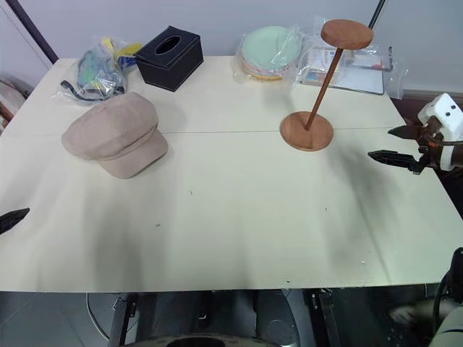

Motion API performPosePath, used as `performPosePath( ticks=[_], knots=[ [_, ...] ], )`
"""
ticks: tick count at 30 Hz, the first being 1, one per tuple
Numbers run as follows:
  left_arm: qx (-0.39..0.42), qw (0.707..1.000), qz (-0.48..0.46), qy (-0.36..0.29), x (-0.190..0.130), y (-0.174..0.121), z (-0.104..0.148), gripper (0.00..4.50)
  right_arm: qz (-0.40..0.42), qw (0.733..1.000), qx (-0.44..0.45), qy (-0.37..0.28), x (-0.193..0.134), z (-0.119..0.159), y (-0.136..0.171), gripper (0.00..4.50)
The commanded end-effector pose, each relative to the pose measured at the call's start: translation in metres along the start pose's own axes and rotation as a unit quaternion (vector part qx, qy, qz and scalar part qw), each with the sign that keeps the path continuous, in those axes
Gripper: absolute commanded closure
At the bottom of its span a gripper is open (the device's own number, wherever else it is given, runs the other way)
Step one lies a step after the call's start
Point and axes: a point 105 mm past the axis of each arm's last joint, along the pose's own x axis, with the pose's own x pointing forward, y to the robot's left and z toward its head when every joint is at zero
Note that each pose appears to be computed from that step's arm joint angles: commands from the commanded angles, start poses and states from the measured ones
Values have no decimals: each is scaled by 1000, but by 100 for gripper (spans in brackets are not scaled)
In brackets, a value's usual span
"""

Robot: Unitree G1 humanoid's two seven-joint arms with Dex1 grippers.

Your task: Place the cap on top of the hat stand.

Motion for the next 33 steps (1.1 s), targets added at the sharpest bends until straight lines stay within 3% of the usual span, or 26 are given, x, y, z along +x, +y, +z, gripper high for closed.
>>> performPosePath(
  ticks=[1,14,18,22,27,33],
  knots=[
    [12,1000,14,-8,-7,5,7,0,-18,999,-18,-21,-8,14,-7,3],
    [4,1000,-2,-27,5,-2,16,0,-24,999,0,-33,-7,11,-8,3],
    [93,995,-10,-40,28,-19,42,0,-5,999,-16,-51,-12,28,-3,3],
    [215,976,-2,-32,69,-51,67,0,88,990,-39,-101,-19,69,34,3],
    [264,962,27,-59,112,-84,91,0,208,966,-58,-140,-26,108,102,3],
    [309,948,68,-37,156,-120,84,0,273,941,-75,-184,-32,141,156,3]
  ],
)
